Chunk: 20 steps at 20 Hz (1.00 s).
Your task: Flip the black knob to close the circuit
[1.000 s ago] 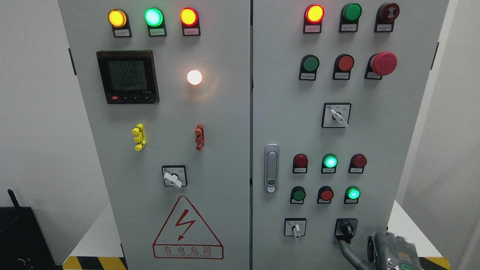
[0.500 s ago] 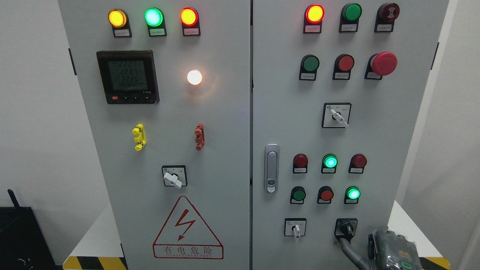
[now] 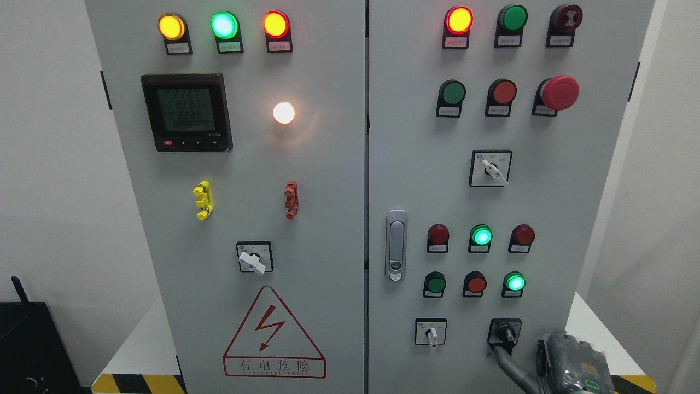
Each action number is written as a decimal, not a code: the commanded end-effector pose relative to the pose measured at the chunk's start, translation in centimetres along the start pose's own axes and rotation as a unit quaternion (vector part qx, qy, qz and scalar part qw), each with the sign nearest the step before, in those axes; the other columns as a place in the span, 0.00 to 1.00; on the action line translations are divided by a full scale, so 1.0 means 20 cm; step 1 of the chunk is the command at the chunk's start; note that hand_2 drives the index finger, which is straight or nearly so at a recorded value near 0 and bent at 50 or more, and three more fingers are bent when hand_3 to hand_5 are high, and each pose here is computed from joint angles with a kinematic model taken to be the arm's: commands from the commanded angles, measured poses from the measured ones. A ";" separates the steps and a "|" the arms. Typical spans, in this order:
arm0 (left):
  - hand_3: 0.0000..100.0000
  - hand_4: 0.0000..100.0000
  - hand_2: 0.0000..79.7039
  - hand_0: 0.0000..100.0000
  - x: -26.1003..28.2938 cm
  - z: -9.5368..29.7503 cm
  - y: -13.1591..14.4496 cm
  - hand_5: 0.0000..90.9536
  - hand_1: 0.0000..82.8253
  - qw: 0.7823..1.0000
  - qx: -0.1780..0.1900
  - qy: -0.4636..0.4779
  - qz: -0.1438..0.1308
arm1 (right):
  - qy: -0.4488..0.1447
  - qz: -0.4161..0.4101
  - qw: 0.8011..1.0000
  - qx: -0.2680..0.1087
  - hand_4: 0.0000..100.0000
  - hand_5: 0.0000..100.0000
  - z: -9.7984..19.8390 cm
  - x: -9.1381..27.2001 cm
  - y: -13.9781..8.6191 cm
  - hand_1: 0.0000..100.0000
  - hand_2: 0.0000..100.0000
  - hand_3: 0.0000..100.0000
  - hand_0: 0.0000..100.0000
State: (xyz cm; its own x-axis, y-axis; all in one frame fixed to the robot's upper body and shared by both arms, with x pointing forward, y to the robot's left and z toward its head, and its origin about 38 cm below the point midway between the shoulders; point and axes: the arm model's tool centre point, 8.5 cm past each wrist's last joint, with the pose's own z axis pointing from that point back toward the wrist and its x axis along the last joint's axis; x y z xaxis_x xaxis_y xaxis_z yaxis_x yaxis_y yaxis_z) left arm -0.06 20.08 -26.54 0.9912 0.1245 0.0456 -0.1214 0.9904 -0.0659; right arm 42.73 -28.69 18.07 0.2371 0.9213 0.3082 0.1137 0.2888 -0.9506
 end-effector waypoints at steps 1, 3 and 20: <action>0.00 0.00 0.00 0.12 0.00 0.00 0.00 0.00 0.67 1.000 0.000 0.000 0.000 | 0.018 -0.002 1.000 0.000 0.90 0.93 -0.03 -0.09 -0.02 0.04 0.91 1.00 0.00; 0.00 0.00 0.00 0.12 0.00 0.00 0.00 0.00 0.67 1.000 0.000 0.000 0.000 | 0.025 -0.005 1.000 -0.001 0.90 0.93 -0.03 -0.11 -0.03 0.04 0.91 1.00 0.00; 0.00 0.00 0.00 0.12 0.00 0.00 0.00 0.00 0.67 1.000 0.000 0.001 0.000 | -0.020 -0.009 1.000 0.000 0.90 0.93 0.04 0.05 0.08 0.05 0.91 1.00 0.00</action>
State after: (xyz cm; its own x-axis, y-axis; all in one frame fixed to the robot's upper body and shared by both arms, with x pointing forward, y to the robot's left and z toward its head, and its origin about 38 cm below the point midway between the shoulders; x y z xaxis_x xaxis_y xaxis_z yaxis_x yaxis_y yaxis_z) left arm -0.07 20.07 -26.54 0.9912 0.1244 0.0455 -0.1213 0.9904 -0.0661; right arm 42.54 -29.82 17.71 0.2576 0.9045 0.3399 0.1464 0.3111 -0.9390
